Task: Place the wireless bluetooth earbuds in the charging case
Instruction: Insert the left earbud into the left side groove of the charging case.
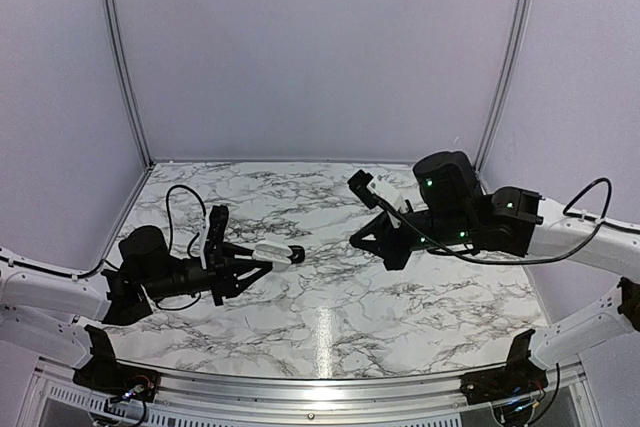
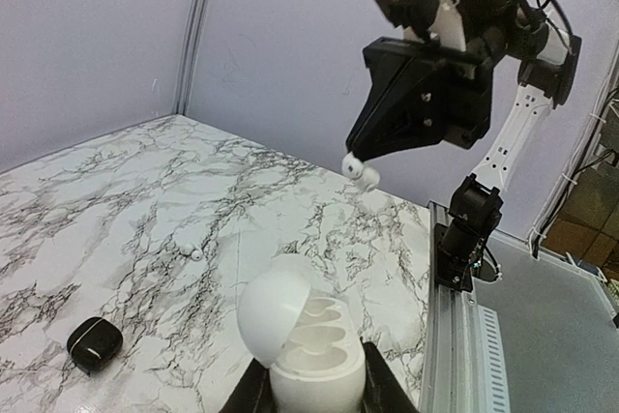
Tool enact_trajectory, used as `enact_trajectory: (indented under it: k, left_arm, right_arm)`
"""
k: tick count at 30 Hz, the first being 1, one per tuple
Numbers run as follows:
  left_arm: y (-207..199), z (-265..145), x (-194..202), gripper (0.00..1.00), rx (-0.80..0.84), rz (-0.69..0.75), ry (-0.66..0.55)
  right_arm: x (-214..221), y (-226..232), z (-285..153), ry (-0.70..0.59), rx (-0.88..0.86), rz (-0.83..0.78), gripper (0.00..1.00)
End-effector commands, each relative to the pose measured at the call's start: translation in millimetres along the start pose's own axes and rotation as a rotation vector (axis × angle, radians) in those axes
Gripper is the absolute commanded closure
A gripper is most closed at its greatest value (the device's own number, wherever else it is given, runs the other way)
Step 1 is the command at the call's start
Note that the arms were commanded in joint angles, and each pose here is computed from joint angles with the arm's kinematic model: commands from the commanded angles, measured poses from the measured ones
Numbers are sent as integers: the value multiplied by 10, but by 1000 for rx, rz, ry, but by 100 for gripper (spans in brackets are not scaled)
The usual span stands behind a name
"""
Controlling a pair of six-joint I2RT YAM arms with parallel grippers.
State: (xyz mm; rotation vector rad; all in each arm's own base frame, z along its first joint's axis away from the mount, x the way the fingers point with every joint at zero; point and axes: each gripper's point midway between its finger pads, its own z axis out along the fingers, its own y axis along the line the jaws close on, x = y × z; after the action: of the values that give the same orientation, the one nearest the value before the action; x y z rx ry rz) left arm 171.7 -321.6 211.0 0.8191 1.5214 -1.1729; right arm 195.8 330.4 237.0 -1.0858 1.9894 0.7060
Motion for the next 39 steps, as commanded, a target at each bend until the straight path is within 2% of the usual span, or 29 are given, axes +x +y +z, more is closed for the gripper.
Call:
enact_trajectory:
  k: [1, 10, 17, 24, 39]
  left_arm:
    - [-35, 79, -246, 100, 23, -4, -64]
    - [-285, 116, -175, 100, 179, 19, -16]
    - [-447, 70, -200, 100, 272, 30, -29]
    - [-532, 6, -209, 100, 314, 45, -51]
    - [-560, 15, -232, 100, 324, 40, -54]
  right_arm:
    - [-387, 228, -165, -86, -35, -71, 100]
    - [-815, 809, -68, -135, -91, -211, 100]
    - [-827, 1076, 111, -115, -72, -279, 100]
    - [-772, 1140, 207, -85, -49, -306, 100]
    - [-887, 1115, 155, -110, 24, -368, 100]
